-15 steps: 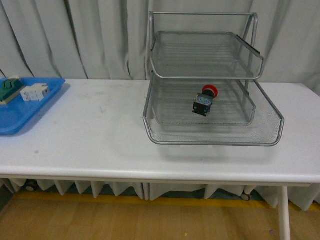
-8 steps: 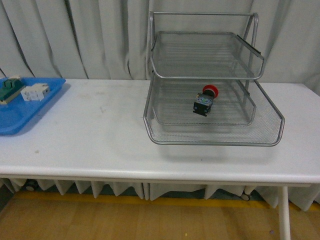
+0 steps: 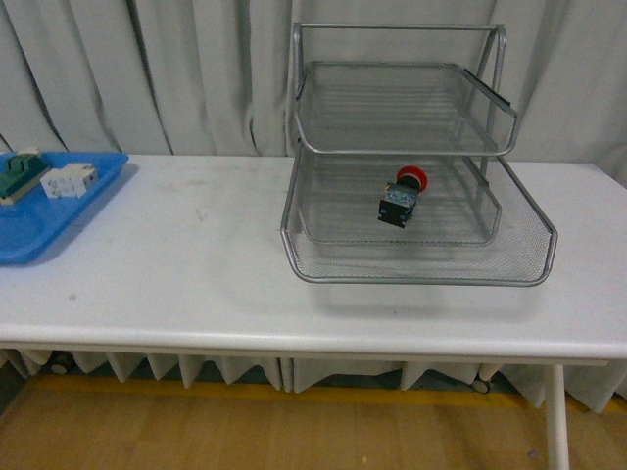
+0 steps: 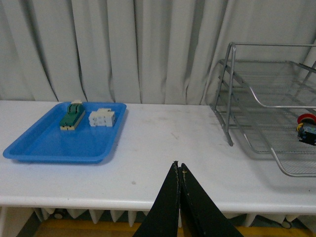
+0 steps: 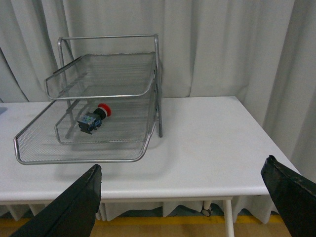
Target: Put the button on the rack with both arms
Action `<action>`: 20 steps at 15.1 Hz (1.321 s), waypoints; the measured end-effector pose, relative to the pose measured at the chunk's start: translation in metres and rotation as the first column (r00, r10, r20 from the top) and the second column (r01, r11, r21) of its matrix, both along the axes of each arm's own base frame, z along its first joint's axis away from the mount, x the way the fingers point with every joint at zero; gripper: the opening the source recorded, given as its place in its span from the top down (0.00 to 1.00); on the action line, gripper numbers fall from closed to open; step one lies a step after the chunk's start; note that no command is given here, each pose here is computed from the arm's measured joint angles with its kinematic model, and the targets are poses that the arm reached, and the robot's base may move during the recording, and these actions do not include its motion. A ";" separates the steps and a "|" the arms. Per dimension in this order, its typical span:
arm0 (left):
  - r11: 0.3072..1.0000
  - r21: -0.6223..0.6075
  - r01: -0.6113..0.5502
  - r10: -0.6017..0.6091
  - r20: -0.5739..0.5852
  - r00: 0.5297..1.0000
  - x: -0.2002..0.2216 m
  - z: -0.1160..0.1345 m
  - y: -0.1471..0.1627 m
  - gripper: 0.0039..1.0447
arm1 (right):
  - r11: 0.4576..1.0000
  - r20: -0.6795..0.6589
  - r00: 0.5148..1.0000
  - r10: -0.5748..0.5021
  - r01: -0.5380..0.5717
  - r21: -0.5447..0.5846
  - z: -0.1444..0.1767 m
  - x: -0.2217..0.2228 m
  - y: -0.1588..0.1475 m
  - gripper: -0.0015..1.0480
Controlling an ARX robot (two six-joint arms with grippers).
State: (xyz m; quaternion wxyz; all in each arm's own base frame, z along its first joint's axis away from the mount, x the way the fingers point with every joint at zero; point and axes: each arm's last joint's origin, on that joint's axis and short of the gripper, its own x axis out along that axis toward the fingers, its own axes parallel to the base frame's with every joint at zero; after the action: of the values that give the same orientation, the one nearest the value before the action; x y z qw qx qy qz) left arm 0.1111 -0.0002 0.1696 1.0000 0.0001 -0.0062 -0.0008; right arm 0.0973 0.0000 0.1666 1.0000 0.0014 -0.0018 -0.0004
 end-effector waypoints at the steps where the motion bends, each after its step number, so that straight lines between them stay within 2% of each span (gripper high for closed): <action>1: 1.000 0.000 0.000 0.000 -0.002 1.000 -0.001 0.000 0.000 0.99 | 1.000 0.000 1.000 0.000 0.000 0.000 0.000 0.000 0.000 0.06; 5: 1.000 0.000 0.000 0.000 -0.045 0.999 -0.012 -0.007 0.000 0.99 | 1.000 0.000 1.000 0.000 0.000 0.000 0.000 0.000 0.000 0.06; 6: 1.000 0.000 0.002 -0.002 0.004 1.000 -0.013 -0.002 0.000 0.99 | 1.000 0.000 1.000 0.000 0.000 0.000 0.000 0.000 0.000 0.06; 15: 1.000 0.000 0.000 0.000 -0.016 1.000 -0.013 -0.004 0.000 0.99 | 1.000 0.000 1.000 0.000 0.000 0.000 0.000 0.000 0.000 0.06; 16: 1.000 0.000 0.000 0.000 -0.016 1.000 -0.013 -0.004 0.000 0.93 | 1.000 0.000 1.000 0.000 0.000 0.000 0.000 0.000 0.000 0.06; 18: 1.000 0.000 0.000 0.000 -0.016 1.000 -0.013 -0.004 0.000 0.76 | 1.000 0.000 1.000 0.000 0.000 0.000 0.000 0.000 0.000 0.06; 20: 1.000 0.000 0.000 0.000 -0.016 1.000 -0.013 -0.004 0.000 0.55 | 1.000 0.000 1.000 0.000 0.000 0.000 0.000 0.000 0.000 0.06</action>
State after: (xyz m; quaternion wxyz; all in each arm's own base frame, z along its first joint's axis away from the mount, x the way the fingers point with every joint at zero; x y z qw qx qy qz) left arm 0.0977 -0.0002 0.1656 1.0000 -0.0001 0.0016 -0.0008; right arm 0.0973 0.0000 0.1666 1.0000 0.0014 -0.0018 -0.0004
